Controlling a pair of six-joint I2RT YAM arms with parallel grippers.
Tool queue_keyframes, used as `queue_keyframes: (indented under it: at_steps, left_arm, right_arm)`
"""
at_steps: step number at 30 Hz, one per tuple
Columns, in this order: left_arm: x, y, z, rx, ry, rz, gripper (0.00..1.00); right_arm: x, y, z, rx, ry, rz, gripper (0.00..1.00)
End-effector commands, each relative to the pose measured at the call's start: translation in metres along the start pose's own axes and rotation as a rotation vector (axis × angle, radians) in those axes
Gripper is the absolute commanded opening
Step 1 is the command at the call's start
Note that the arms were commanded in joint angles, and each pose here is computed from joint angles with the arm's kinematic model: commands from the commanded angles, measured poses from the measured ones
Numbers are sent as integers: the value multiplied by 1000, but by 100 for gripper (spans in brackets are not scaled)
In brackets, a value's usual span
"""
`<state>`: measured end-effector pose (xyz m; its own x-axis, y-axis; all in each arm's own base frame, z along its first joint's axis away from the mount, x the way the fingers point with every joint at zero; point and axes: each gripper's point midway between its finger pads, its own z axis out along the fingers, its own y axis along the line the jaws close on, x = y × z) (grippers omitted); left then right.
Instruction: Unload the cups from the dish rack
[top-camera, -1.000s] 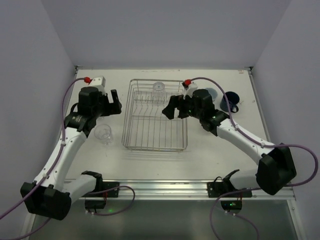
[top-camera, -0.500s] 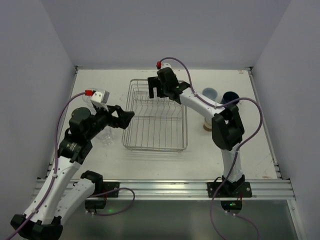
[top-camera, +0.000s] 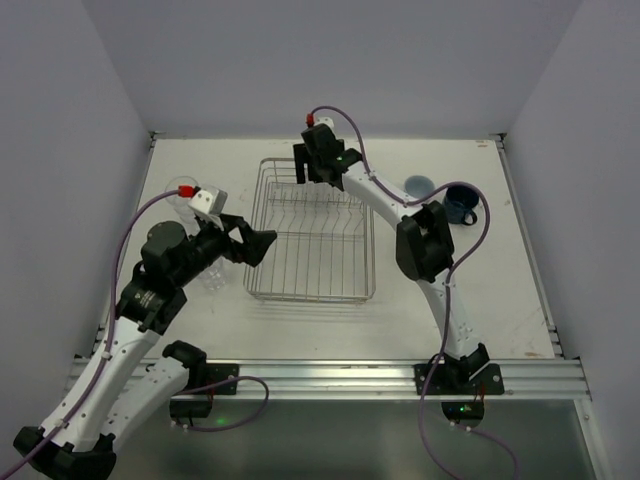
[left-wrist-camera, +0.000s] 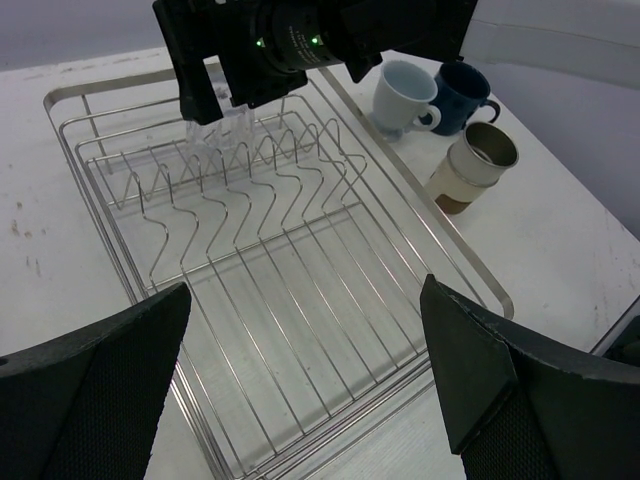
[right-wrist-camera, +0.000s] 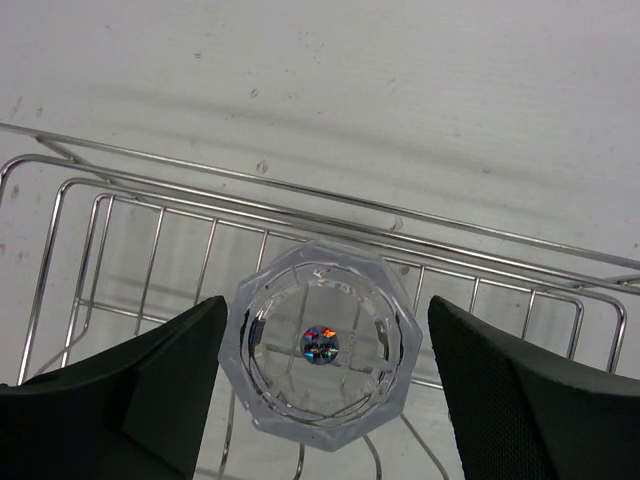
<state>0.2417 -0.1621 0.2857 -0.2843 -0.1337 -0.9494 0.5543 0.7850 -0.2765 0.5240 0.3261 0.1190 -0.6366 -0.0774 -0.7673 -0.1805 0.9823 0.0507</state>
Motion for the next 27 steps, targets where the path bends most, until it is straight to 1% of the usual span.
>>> queue_keyframes:
  at_steps: [1,3,4,5,6,8,9,10,11,12,14,15,18,22,24,25,27]
  left_arm:
    - [-8,-1,1,5,-29,38,100]
    - [-7,0,3,2,-22,35,100]
    - [-7,1,3,-2,-21,36,100]
    - [-7,1,4,-2,-21,34,100]
    - [-7,2,5,-5,-19,33,100]
    - [-5,3,7,-7,-10,31,100]
    - [-5,4,7,-10,-8,30,100]
    - [-4,4,8,-10,-6,28,100]
    - [-3,5,9,-11,-1,24,100]
    - [-1,5,10,-11,4,23,100]
    - [-1,7,11,-15,9,16,100]
    - [0,9,11,-19,12,13,100]
    - [3,11,14,-19,21,5,100]
    - [4,13,17,-18,30,-7,100]
    - [4,12,19,-11,31,-20,100]
    - [5,11,21,-6,36,-25,100]
    - [4,5,24,30,35,-50,100]
  right_arm:
    - [-23,-10,-2,33,-45,-3,82]
    - [-23,-10,-1,30,-43,-7,74]
    - [-20,-11,1,31,-39,-10,65]
    - [-19,-12,1,33,-39,-10,48]
    - [-27,-8,-5,13,-65,1,42]
    - [-24,-10,-9,5,-71,10,31]
    - [-51,-6,-28,-26,-156,39,30]
    - [-41,-8,-28,-32,-145,37,29]
    - [-48,-6,-36,-48,-176,49,28]
    - [-64,-3,-45,-74,-238,71,25]
    - [-84,-3,-70,-109,-320,106,23]
    - [-91,-2,-78,-116,-347,116,21]
    - [-106,0,-100,-167,-418,143,20]
    - [-109,6,-110,-212,-414,158,20]
    - [-115,11,-125,-262,-438,182,19]
    - [-109,11,-126,-276,-425,194,19]
    - [-108,16,-142,-332,-422,203,19]
